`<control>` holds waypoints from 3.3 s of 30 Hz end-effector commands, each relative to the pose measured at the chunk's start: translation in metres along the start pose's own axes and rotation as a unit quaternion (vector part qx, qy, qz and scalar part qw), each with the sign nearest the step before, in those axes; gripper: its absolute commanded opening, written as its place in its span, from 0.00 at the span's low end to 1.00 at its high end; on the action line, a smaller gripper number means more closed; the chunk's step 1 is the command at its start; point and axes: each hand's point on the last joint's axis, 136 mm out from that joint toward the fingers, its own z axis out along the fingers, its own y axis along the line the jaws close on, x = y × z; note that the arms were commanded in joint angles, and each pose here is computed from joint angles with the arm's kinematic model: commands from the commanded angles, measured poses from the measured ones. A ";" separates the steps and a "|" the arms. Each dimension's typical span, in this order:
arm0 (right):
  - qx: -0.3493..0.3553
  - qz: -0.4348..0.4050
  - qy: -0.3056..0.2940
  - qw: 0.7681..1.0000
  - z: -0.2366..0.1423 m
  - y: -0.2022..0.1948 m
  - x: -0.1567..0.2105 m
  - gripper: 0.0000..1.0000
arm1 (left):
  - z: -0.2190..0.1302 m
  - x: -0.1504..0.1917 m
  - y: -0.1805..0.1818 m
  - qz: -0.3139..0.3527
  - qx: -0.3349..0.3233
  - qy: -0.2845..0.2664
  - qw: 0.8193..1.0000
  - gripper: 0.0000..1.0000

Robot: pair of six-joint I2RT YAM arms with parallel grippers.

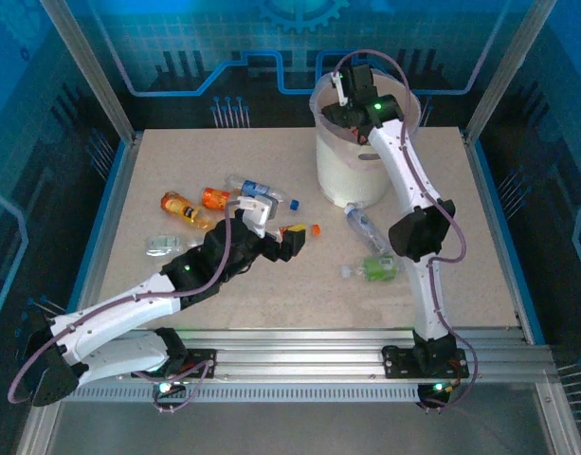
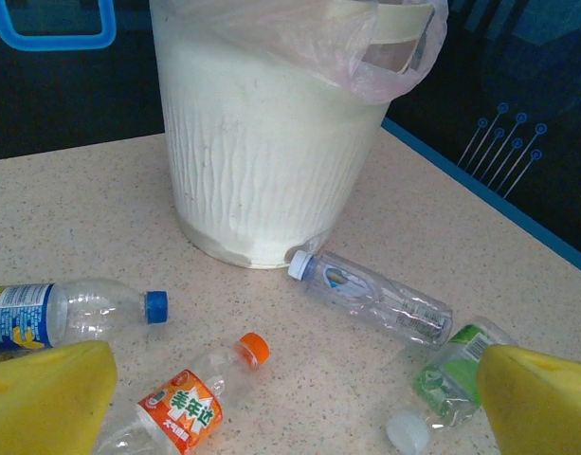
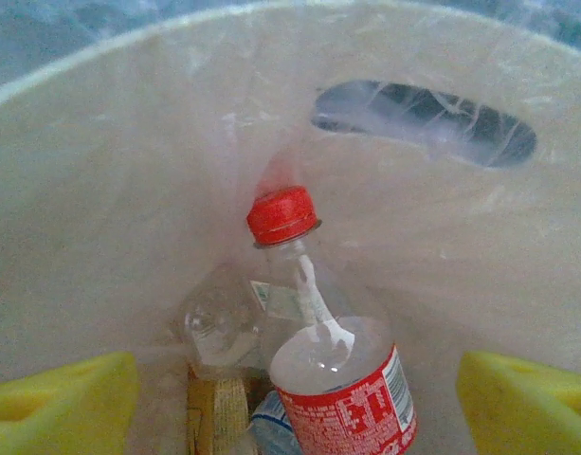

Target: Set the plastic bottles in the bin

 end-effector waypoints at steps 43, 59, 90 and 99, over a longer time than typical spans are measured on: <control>0.083 0.371 0.250 0.890 -0.208 -0.072 0.335 1.00 | 0.091 0.077 -0.075 0.099 0.142 0.152 0.973 0.99; 0.055 0.462 0.302 0.832 -0.189 -0.075 0.381 1.00 | 0.154 0.162 -0.135 0.201 0.227 0.288 0.909 0.99; 0.053 0.507 0.261 0.820 -0.175 -0.084 0.375 1.00 | 0.180 0.244 -0.146 0.266 0.246 0.389 0.847 0.92; 0.037 0.488 0.267 0.830 -0.173 -0.081 0.374 1.00 | 0.171 0.257 -0.146 0.269 0.253 0.401 0.838 0.68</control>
